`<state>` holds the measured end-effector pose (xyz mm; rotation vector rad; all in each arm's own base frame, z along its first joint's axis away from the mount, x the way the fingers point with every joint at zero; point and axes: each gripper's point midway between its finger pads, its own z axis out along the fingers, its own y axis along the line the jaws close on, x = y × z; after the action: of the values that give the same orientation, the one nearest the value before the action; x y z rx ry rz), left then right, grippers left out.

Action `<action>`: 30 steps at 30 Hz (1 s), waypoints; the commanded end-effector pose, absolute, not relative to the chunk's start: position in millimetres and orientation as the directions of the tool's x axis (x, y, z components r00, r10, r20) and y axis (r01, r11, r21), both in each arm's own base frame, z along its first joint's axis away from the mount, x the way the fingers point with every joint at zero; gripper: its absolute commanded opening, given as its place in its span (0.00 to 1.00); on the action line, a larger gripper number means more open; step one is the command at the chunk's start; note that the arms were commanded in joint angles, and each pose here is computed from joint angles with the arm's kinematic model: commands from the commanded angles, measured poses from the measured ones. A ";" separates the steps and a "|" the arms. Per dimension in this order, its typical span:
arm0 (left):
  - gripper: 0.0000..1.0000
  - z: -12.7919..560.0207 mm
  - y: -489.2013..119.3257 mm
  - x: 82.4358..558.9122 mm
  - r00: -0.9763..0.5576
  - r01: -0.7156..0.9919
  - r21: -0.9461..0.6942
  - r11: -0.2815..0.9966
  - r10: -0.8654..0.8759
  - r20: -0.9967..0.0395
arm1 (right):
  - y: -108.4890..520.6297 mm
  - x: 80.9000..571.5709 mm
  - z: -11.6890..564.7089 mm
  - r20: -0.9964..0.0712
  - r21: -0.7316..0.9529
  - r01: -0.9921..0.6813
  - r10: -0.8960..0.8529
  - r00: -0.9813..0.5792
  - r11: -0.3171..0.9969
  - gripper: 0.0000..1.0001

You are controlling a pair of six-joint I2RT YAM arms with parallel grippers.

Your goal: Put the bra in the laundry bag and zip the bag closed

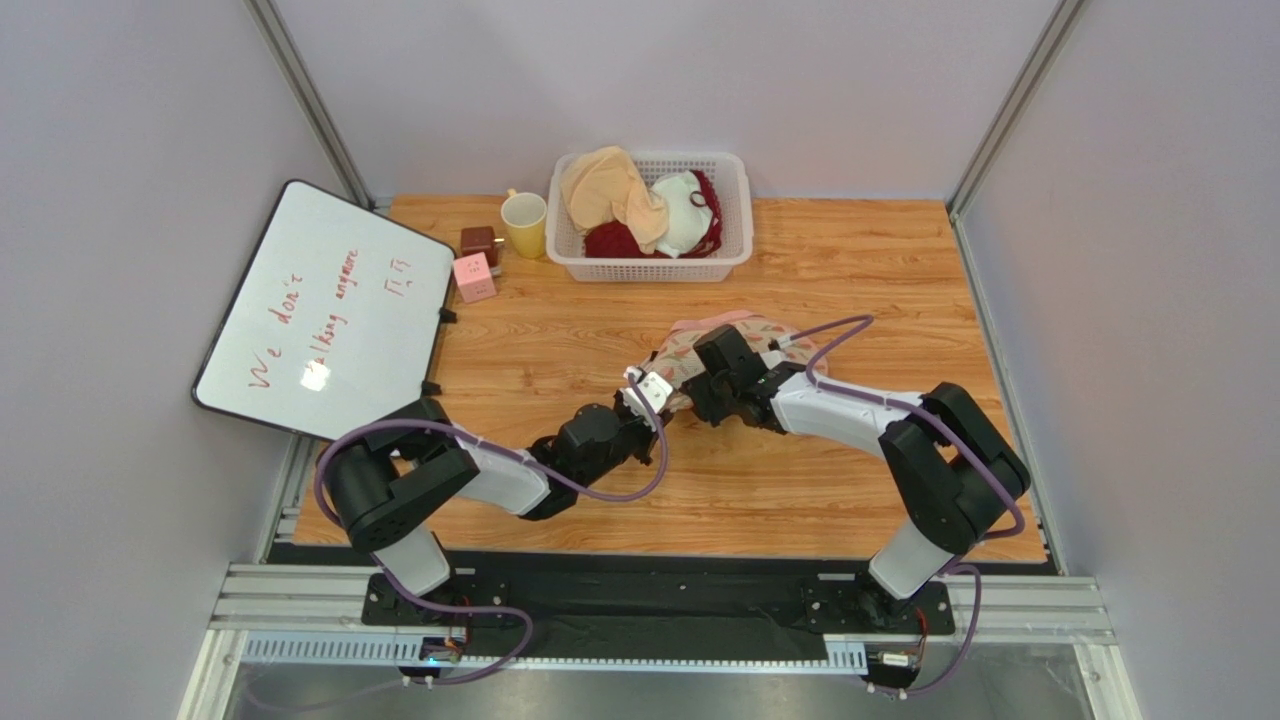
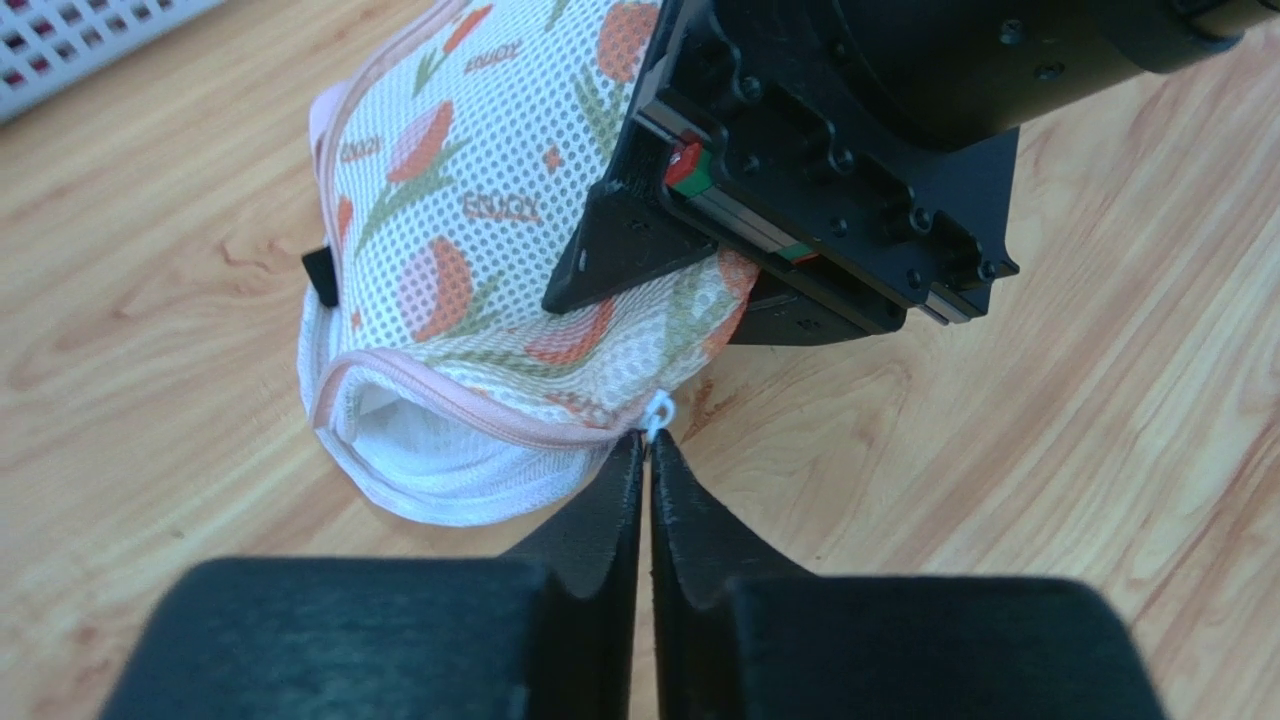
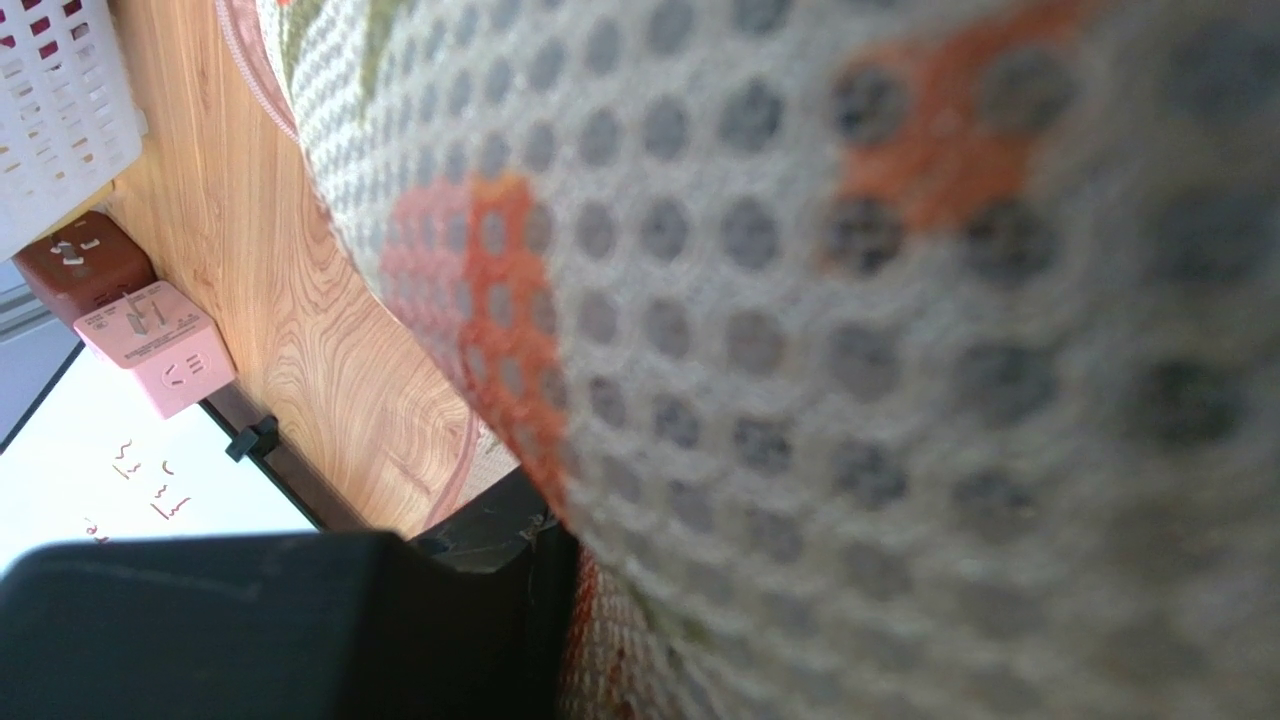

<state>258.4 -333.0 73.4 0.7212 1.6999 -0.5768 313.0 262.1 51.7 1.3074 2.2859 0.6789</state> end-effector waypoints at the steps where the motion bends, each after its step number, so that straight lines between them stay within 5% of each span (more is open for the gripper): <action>1: 0.00 107.0 -349.5 269.5 -0.070 0.740 0.013 0.672 0.096 -0.993 | 262.6 321.0 71.2 -0.136 0.633 0.649 0.886 -0.443 0.422 0.06; 7: 0.00 100.5 -343.7 278.8 -0.098 0.709 0.007 0.705 0.109 -0.989 | 268.3 318.1 66.7 -0.097 0.644 0.650 0.886 -0.454 0.404 0.00; 15: 0.00 72.0 -329.3 270.8 -0.205 0.691 -0.021 0.723 0.168 -0.964 | 257.5 315.9 59.9 -0.184 0.662 0.524 0.795 -0.578 0.535 0.00; 30: 0.00 44.9 -295.6 238.7 -0.415 0.658 -0.091 0.747 0.260 -0.872 | 232.7 298.2 54.3 -0.354 0.718 0.031 0.403 -0.844 0.695 0.00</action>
<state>250.1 -310.0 59.1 0.6873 1.8968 -0.5440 301.4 229.4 43.8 0.6794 2.4190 0.8920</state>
